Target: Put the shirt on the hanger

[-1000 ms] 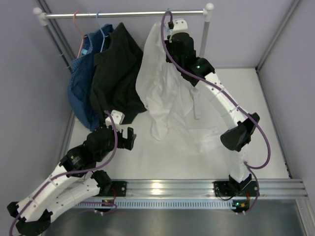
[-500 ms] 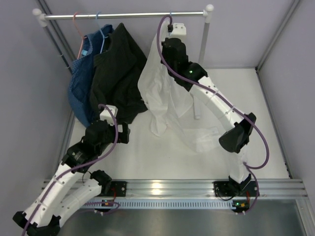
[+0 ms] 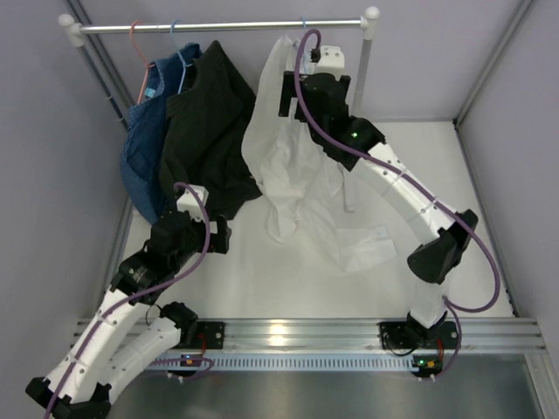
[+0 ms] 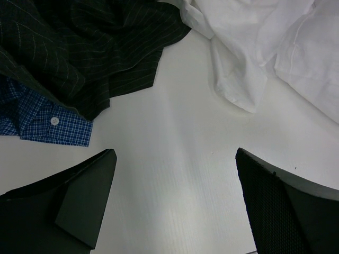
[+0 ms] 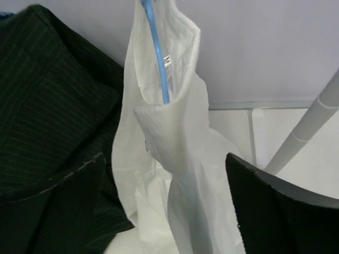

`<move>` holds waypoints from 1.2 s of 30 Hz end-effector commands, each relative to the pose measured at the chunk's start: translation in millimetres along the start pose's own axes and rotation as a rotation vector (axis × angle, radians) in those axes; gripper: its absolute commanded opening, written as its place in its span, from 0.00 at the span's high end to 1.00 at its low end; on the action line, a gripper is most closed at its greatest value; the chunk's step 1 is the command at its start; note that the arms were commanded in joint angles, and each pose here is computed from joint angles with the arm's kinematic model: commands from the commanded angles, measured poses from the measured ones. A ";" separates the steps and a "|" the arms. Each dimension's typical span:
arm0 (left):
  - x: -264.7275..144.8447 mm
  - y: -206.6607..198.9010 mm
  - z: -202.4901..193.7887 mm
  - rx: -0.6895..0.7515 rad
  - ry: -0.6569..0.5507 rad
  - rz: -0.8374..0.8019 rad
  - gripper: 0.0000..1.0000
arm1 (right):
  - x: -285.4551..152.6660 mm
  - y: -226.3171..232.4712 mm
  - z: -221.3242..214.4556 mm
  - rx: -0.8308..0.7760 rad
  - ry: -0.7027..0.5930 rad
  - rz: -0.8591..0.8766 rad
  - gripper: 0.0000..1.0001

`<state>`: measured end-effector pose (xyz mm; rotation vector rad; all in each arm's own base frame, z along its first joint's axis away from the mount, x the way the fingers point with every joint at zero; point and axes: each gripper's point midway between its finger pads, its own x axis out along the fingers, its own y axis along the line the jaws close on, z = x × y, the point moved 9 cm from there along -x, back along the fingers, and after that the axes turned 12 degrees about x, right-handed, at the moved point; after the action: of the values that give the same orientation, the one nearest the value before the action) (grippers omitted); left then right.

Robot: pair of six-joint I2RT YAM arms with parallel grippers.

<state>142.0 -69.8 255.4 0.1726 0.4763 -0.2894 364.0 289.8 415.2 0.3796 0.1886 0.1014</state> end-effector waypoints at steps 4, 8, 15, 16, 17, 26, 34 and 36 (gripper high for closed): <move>3.9 -1.9 10.9 -0.012 -0.058 -0.034 0.02 | -70.2 -25.9 56.9 0.074 -0.070 0.101 0.00; 7.0 3.9 13.0 -0.045 -0.062 -0.027 0.02 | -99.5 -63.7 59.0 0.049 -0.022 0.115 0.00; 11.9 18.6 12.9 -0.093 -0.057 -0.002 0.02 | -177.1 -170.9 13.4 -0.072 -0.028 -0.047 0.01; 11.5 18.5 12.5 -0.091 -0.060 -0.004 0.02 | -184.2 -183.0 2.5 -0.088 -0.022 -0.075 0.01; 10.5 18.9 12.1 -0.090 -0.063 0.001 0.02 | -192.1 -193.0 -5.5 -0.098 -0.022 -0.083 0.01; -6.2 31.0 10.4 -0.127 -0.122 0.150 0.02 | -263.5 -263.5 -46.0 -0.101 -0.073 -0.121 0.01; -31.2 34.6 -0.9 -0.120 -0.216 0.193 0.02 | -270.3 -277.8 -57.9 -0.118 -0.063 -0.174 0.01; -37.0 34.1 -2.0 -0.130 -0.250 0.189 0.02 | -269.2 -280.1 -63.0 -0.116 -0.058 -0.183 0.01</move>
<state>125.6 -31.9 272.8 0.0663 0.2787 -0.1117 107.8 23.4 307.6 0.2830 0.1327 -0.0293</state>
